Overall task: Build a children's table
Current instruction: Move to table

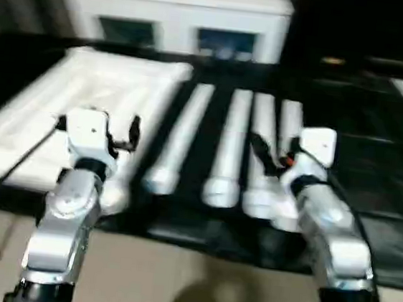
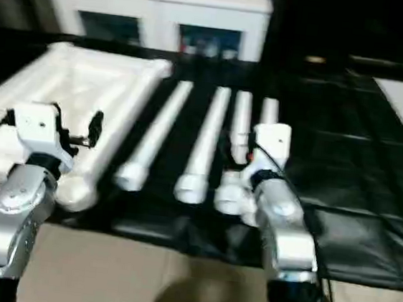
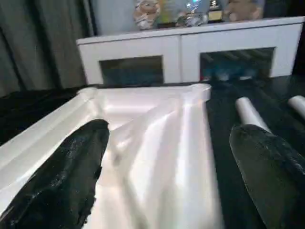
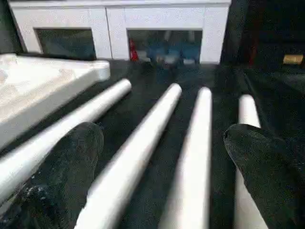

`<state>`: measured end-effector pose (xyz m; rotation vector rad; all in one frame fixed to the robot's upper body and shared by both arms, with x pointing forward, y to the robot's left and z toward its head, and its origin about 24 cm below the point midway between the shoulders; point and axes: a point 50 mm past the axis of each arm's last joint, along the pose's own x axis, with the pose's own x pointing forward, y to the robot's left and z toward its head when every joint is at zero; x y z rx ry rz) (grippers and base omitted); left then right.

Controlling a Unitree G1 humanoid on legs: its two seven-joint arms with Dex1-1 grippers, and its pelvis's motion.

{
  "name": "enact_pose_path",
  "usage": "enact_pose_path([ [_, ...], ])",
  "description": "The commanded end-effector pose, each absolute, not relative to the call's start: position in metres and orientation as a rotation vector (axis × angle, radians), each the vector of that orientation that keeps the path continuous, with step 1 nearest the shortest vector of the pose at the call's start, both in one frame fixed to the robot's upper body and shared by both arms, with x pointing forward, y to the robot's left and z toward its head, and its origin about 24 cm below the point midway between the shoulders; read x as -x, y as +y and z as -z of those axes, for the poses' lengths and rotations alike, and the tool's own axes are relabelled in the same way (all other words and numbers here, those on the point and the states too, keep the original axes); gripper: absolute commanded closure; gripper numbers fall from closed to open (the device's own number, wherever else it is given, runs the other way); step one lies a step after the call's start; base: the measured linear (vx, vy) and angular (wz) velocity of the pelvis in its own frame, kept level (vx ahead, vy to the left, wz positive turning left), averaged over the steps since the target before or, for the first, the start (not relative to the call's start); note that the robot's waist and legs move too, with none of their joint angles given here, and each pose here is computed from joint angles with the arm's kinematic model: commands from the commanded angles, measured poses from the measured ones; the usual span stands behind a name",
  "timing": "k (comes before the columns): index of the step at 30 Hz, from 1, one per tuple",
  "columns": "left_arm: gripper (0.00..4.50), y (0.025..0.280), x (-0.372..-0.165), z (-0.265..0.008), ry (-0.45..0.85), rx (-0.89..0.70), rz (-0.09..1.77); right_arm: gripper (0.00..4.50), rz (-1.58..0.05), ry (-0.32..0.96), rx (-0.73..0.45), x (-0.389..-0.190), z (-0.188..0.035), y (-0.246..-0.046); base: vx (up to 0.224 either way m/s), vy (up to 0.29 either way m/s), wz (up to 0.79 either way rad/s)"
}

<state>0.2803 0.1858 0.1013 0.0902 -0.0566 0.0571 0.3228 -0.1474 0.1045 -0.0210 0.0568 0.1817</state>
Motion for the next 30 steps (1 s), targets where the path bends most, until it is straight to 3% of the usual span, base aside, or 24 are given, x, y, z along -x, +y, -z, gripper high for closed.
enact_pose_path([
  [1, 0.00, 0.187, -0.283, -0.101, -0.056, -0.107, -0.067, 0.01, -0.210, 0.064, 0.042, -0.325, -0.105, -0.145, -0.044, 0.154, -0.26],
  [6, 0.00, 0.187, -0.284, -0.098, -0.046, -0.135, -0.082, 0.01, -0.240, 0.088, 0.099, -0.328, -0.102, -0.145, -0.092, 0.238, -0.23],
  [9, 0.00, 0.186, -0.278, -0.095, -0.039, -0.140, -0.095, 0.01, -0.253, 0.090, 0.040, -0.325, -0.101, -0.144, -0.039, 0.189, -0.18],
  [16, 0.00, 0.189, -0.270, -0.095, -0.042, -0.118, -0.132, 0.01, -0.302, 0.107, 0.033, -0.322, -0.093, -0.133, -0.071, 0.301, 0.00],
  [23, 0.00, 0.188, -0.280, -0.104, -0.071, -0.182, -0.172, 0.01, -0.267, 0.073, -0.043, -0.319, -0.095, -0.128, -0.117, 0.253, -0.13],
  [26, 0.00, 0.190, -0.284, -0.106, -0.073, -0.125, -0.188, 0.01, -0.276, 0.058, -0.044, -0.317, -0.098, -0.125, -0.104, 0.235, 0.24],
  [30, 0.00, 0.188, -0.289, -0.110, -0.066, -0.175, -0.169, 0.01, -0.285, 0.040, 0.002, -0.317, -0.103, -0.128, -0.100, 0.071, 0.04],
])
